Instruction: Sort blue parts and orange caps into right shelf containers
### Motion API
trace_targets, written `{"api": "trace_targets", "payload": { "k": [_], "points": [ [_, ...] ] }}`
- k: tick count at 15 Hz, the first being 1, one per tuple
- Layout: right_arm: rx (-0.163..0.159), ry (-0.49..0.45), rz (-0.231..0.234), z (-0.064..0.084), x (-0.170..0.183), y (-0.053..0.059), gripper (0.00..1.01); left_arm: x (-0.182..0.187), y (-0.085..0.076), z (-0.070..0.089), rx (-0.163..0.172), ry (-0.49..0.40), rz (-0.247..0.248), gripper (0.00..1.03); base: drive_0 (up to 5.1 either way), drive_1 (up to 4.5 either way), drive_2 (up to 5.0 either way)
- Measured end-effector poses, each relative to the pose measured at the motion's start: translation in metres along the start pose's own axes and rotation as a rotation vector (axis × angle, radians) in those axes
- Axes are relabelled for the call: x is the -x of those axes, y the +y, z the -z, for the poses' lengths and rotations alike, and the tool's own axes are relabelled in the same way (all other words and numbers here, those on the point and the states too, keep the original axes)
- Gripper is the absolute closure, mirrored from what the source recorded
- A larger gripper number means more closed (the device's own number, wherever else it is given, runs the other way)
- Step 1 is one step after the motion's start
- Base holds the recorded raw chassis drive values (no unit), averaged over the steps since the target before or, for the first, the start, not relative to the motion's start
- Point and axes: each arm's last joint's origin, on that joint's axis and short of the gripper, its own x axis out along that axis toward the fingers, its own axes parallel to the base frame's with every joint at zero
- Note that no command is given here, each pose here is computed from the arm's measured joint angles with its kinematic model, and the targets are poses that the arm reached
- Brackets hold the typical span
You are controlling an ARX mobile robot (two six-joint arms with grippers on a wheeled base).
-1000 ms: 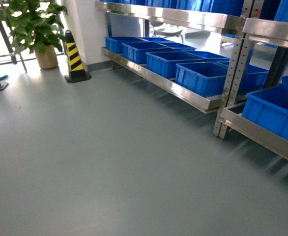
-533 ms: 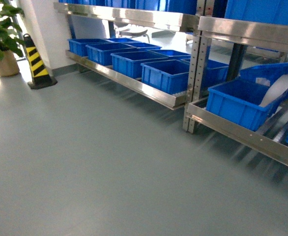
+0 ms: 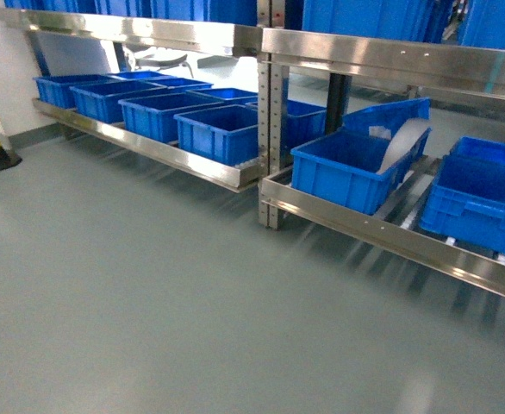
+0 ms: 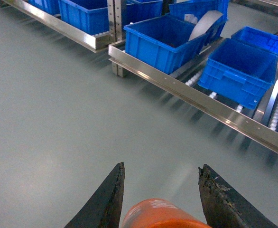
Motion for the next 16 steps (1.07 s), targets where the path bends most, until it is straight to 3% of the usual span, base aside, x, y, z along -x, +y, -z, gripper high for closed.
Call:
{"api": "trace_targets", "payload": {
  "k": [16],
  "points": [
    [0.0,0.0,0.0,0.0,0.0,0.0,0.59,0.0,0.0,-0.0001,0.0,0.0,0.0,0.59,-1.6,-1.59,-1.6]
  ]
}}
